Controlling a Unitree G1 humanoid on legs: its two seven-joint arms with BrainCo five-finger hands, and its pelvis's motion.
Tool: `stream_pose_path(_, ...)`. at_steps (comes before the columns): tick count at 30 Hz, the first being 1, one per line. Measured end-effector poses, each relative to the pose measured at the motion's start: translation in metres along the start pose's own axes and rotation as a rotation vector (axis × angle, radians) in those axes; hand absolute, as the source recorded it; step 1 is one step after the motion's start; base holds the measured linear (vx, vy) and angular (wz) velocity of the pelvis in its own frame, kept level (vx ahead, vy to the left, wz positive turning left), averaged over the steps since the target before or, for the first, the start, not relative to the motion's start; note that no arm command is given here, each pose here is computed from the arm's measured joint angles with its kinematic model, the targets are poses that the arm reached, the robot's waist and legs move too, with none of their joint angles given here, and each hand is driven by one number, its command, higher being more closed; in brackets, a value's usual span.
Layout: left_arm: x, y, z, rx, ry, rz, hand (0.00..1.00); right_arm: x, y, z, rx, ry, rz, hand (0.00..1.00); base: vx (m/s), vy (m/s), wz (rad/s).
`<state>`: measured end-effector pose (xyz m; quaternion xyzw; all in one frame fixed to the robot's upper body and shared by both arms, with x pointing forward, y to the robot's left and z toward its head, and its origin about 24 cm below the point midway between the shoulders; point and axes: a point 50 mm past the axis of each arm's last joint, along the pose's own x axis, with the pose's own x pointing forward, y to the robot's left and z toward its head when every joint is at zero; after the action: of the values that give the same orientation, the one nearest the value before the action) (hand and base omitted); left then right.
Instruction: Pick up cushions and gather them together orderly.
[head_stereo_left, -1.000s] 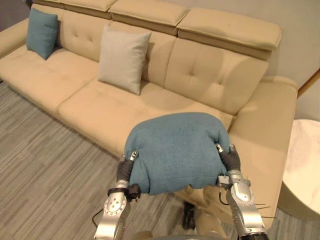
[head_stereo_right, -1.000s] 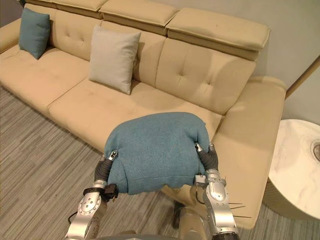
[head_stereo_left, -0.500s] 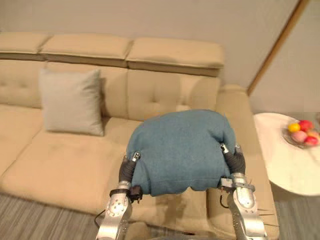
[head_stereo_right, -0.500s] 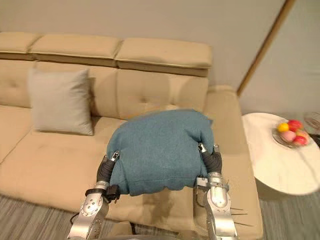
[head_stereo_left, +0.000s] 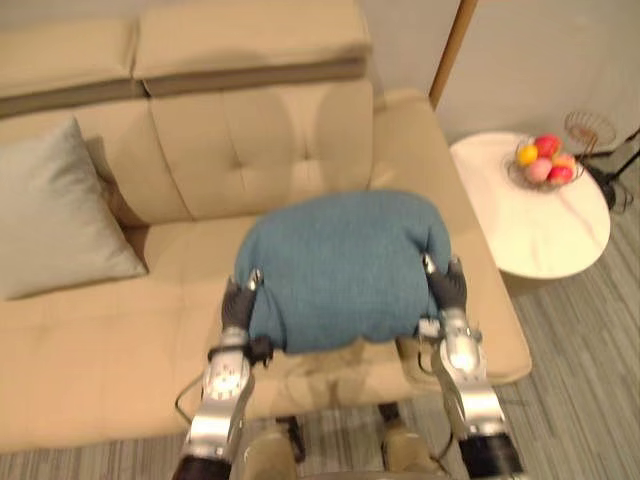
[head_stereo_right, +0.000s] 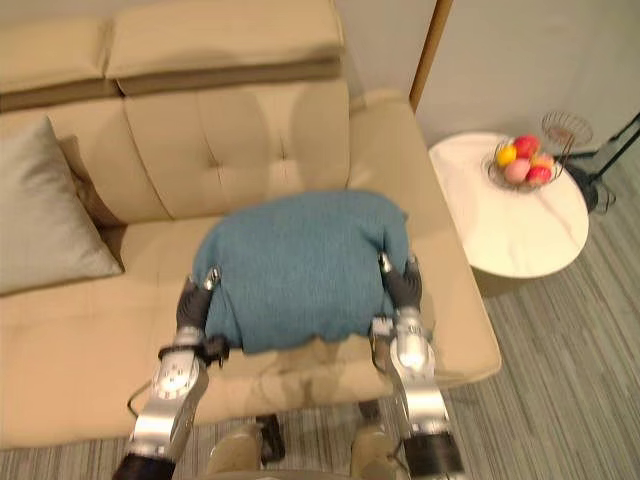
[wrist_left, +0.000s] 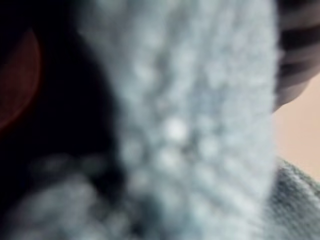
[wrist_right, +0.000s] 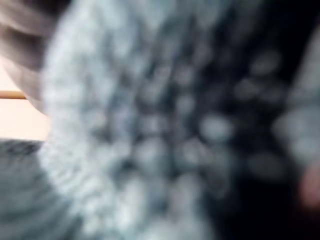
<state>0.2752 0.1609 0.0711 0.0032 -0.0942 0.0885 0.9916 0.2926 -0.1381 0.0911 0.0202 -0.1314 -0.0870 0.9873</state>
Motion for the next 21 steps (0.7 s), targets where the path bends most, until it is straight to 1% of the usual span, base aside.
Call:
stream_pose_path(1, 0.028, -0.003, 0.02, 0.023, -0.081, 0.022, 1.0, 0.023, 0.009, 0.018, 0.006, -0.07, -0.014, 1.0, -0.22, -0.028, 0.14)
stream_pose_path(2, 0.039, -0.003, 0.029, 0.034, -0.114, 0.028, 1.0, 0.032, 0.013, 0.026, 0.008, -0.098, -0.014, 1.0, -0.3, -0.05, 0.25)
stream_pose_path(3, 0.063, -0.005, 0.052, 0.054, -0.19, 0.058, 1.0, 0.051, 0.021, 0.047, 0.018, -0.162, -0.029, 1.0, -0.16, -0.033, 0.23)
stream_pose_path(4, 0.07, -0.005, 0.062, 0.059, -0.219, 0.066, 1.0, 0.058, 0.022, 0.054, 0.022, -0.185, -0.033, 1.0, -0.22, -0.056, 0.33)
stream_pose_path(6, 0.104, -0.012, 0.12, 0.063, -0.383, 0.106, 1.0, 0.087, 0.027, 0.1, 0.068, -0.309, -0.102, 1.0, -0.18, -0.053, 0.37)
stream_pose_path(7, 0.108, -0.014, 0.132, 0.058, -0.415, 0.112, 1.0, 0.092, 0.027, 0.109, 0.076, -0.331, -0.115, 1.0, -0.14, -0.042, 0.38)
stream_pose_path(9, 0.127, -0.015, 0.192, 0.06, -0.567, 0.15, 1.0, 0.116, 0.031, 0.156, 0.113, -0.425, -0.155, 1.0, -0.11, -0.031, 0.33)
stream_pose_path(10, 0.13, -0.015, 0.203, 0.061, -0.59, 0.157, 1.0, 0.12, 0.032, 0.164, 0.115, -0.443, -0.159, 1.0, -0.09, -0.03, 0.29)
stream_pose_path(12, 0.14, -0.015, 0.256, 0.056, -0.689, 0.193, 1.0, 0.134, 0.036, 0.207, 0.148, -0.513, -0.192, 1.0, -0.08, -0.032, 0.27)
stream_pose_path(13, 0.141, -0.016, 0.266, 0.053, -0.706, 0.197, 1.0, 0.136, 0.036, 0.216, 0.154, -0.529, -0.198, 1.0, -0.07, -0.031, 0.26)
stream_pose_path(14, 0.142, -0.018, 0.286, 0.049, -0.741, 0.205, 0.0, 0.138, 0.035, 0.233, 0.164, -0.565, -0.217, 0.0, -0.06, -0.027, 0.22)
stream_pose_path(15, 0.142, -0.017, 0.303, 0.042, -0.776, 0.22, 0.0, 0.138, 0.035, 0.25, 0.173, -0.604, -0.234, 0.0, -0.05, -0.022, 0.2)
stream_pose_path(17, 0.139, -0.014, 0.319, 0.034, -0.812, 0.239, 0.0, 0.14, 0.03, 0.264, 0.171, -0.634, -0.259, 0.0, -0.03, -0.008, 0.15)
stream_pose_path(19, 0.139, -0.014, 0.325, 0.021, -0.821, 0.251, 0.0, 0.143, 0.026, 0.269, 0.164, -0.639, -0.277, 0.0, 0.0, -0.001, 0.12)
stream_pose_path(21, 0.143, -0.012, 0.321, 0.022, -0.797, 0.259, 0.0, 0.149, 0.022, 0.267, 0.152, -0.603, -0.281, 0.0, 0.03, 0.03, 0.11)
